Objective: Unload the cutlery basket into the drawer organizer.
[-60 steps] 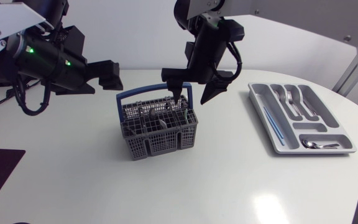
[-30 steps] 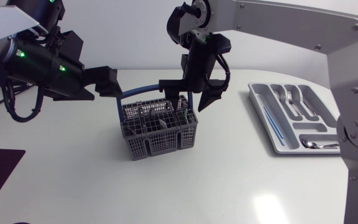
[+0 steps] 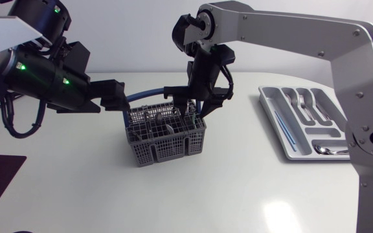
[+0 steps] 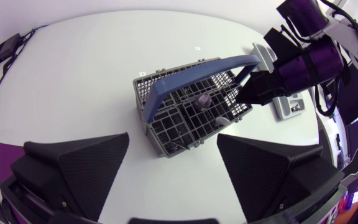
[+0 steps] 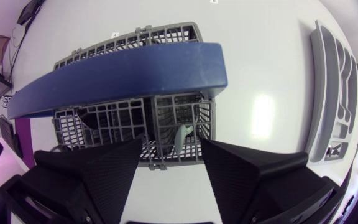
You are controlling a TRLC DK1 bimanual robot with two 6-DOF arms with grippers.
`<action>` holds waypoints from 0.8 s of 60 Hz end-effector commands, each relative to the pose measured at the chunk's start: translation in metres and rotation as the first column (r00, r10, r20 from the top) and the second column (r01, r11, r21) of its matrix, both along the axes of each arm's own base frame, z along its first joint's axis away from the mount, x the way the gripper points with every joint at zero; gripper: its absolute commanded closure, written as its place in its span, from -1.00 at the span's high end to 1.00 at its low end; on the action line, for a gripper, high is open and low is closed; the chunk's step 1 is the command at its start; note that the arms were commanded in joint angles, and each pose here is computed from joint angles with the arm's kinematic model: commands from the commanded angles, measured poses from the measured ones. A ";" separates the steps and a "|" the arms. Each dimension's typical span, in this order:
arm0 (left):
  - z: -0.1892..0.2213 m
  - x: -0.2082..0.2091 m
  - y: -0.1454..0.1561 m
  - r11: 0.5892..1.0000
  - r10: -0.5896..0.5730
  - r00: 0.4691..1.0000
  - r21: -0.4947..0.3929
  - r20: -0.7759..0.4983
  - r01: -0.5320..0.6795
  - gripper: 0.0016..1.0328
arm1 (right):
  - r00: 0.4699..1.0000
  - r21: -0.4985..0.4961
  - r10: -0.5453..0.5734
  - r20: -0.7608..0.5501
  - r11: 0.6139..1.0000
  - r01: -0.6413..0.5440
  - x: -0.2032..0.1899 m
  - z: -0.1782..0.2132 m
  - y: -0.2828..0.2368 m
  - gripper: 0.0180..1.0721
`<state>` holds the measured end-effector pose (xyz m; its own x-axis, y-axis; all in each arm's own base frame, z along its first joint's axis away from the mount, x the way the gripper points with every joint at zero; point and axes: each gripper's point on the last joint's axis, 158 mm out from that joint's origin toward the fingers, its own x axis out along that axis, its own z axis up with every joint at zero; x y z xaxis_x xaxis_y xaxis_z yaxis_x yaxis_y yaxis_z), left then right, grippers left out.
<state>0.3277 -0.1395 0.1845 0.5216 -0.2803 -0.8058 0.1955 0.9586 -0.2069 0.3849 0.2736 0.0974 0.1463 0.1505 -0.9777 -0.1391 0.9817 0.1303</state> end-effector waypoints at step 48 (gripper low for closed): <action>-0.008 -0.011 -0.029 0.995 -0.097 0.995 -0.007 0.015 0.097 0.92 | 0.996 0.002 -0.089 -0.015 0.996 0.089 0.002 -0.021 -0.012 -0.38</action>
